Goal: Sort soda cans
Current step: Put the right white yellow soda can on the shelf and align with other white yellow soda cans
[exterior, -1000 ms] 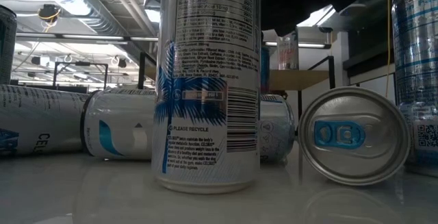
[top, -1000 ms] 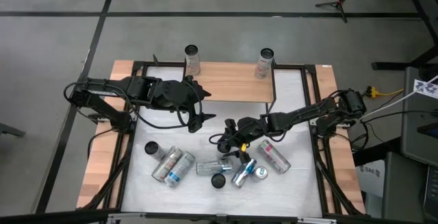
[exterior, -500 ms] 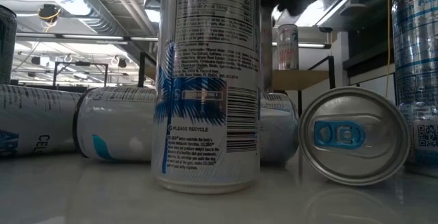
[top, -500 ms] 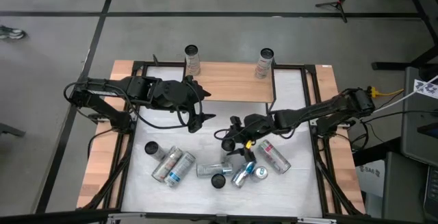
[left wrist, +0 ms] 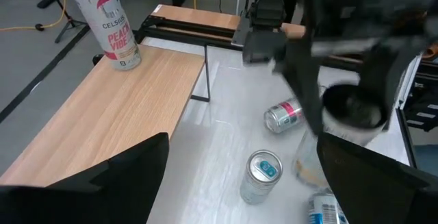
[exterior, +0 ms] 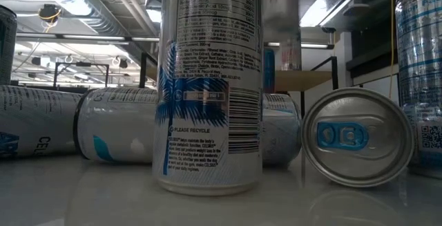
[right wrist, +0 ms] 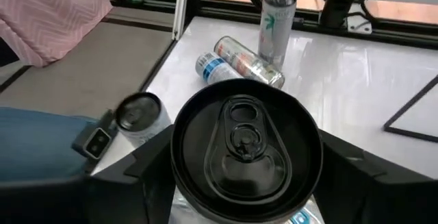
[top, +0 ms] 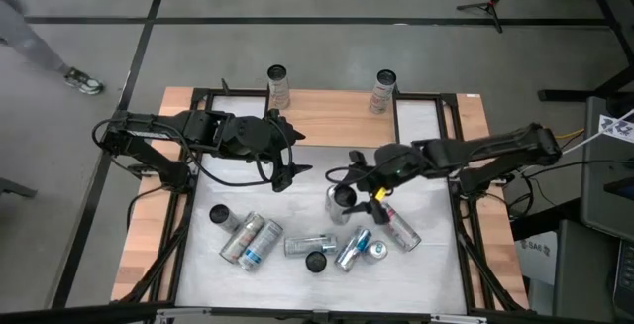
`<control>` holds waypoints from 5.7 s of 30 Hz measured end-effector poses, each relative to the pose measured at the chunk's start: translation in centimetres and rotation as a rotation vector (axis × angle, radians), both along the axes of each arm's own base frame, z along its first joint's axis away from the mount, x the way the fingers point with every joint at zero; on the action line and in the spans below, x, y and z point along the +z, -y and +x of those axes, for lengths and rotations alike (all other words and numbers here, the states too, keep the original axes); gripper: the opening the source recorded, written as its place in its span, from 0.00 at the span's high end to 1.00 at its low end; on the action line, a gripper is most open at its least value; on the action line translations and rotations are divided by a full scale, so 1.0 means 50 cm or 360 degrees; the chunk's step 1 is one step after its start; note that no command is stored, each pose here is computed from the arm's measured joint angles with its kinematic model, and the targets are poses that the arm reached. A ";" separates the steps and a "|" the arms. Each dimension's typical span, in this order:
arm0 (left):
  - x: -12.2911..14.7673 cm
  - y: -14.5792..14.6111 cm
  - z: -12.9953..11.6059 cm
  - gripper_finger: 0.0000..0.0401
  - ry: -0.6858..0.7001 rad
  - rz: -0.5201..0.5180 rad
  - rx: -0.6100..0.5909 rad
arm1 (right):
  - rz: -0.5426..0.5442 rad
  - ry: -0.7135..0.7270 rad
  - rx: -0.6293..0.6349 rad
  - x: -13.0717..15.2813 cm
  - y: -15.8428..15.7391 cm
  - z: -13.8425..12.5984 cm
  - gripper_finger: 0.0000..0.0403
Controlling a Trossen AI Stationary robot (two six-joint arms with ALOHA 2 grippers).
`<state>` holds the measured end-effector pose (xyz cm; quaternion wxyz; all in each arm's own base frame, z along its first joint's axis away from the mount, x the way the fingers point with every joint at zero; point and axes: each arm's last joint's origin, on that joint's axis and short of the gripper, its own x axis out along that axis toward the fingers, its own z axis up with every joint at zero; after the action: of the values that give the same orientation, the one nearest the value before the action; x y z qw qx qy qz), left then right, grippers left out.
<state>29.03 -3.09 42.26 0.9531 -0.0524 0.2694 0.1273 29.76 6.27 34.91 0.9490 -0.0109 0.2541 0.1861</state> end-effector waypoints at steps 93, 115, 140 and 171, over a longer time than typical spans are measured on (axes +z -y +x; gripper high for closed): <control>0.000 -0.107 0.000 0.09 -0.0044 0.0142 0.0278 | -0.0208 -0.0056 -0.0661 0.019 0.351 0.121 0.35; 0.000 -0.107 0.000 0.09 -0.0041 0.0149 0.0288 | -0.0268 -0.0080 -0.0740 0.015 0.355 0.120 0.07; 0.022 -0.141 0.019 0.09 0.0120 0.0339 0.0254 | -0.0308 -0.0022 -0.0807 0.105 0.324 0.020 0.07; -0.091 -0.226 0.129 0.09 -0.0118 0.0350 0.0432 | -0.0299 -0.0156 -0.0792 0.177 0.265 -0.157 0.07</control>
<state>35.46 8.21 37.70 0.9166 0.0210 0.2793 0.2854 21.93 -7.01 43.74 0.9470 -0.0270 0.3108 -0.0770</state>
